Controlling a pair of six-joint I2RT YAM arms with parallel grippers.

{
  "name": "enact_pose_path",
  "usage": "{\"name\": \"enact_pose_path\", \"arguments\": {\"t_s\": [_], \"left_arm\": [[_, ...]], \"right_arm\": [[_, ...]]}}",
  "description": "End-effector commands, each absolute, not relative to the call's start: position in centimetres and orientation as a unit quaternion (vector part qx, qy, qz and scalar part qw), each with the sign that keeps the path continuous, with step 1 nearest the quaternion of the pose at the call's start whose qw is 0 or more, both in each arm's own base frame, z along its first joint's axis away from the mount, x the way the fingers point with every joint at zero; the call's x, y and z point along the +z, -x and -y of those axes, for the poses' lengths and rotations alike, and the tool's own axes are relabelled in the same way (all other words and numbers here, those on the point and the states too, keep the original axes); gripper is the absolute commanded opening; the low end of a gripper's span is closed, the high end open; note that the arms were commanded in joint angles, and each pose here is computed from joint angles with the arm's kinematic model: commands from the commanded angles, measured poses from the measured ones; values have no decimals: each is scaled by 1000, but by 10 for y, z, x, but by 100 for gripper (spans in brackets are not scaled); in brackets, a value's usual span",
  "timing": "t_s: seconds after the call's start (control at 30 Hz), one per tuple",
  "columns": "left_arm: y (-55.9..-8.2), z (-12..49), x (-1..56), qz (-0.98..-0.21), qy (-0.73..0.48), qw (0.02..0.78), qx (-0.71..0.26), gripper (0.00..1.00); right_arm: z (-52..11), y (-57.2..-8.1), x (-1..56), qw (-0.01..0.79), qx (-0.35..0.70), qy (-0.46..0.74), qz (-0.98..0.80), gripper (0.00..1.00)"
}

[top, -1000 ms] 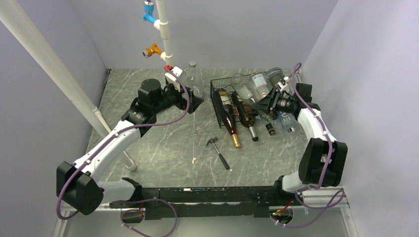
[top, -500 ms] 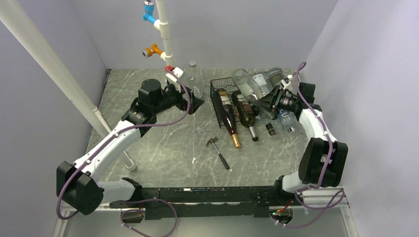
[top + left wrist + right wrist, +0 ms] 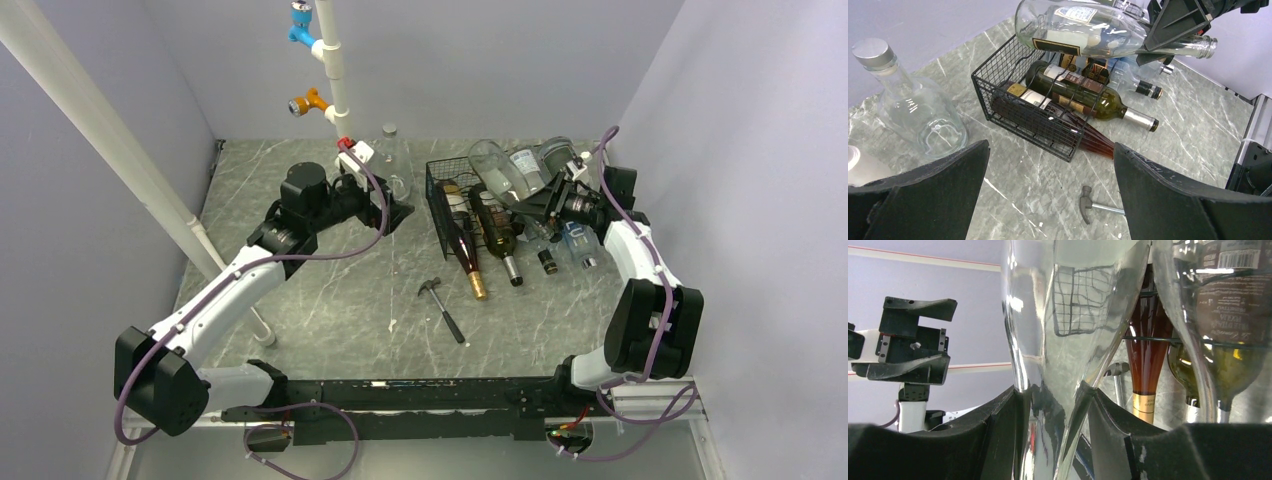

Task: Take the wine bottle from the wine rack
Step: Pick up the wine bottle from the wine rack.

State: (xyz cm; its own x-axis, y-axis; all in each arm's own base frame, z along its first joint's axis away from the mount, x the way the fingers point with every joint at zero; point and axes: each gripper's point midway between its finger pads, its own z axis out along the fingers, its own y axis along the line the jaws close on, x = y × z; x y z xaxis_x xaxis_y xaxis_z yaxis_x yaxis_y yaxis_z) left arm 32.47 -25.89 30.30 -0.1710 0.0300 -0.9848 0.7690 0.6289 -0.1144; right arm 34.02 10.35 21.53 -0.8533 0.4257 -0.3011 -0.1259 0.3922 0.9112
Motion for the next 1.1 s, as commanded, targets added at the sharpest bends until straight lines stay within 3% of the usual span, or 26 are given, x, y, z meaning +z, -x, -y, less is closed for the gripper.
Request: {"name": "enact_pose_path", "arguments": {"t_s": [0.0,0.57,1.07], "left_arm": [[-315,264,324,-651,-318,605,-329,100],[-301,265,327,-604,-372,629,-317,100],[-254,268,321,-442,-509,710,-203,100]], "right_arm": [[-119,-328,287,341,570,51,-745,0],[-156,-308,310,323,585,120,-734,0],[-210,-271,310,253,618,204,-716,0]]}}
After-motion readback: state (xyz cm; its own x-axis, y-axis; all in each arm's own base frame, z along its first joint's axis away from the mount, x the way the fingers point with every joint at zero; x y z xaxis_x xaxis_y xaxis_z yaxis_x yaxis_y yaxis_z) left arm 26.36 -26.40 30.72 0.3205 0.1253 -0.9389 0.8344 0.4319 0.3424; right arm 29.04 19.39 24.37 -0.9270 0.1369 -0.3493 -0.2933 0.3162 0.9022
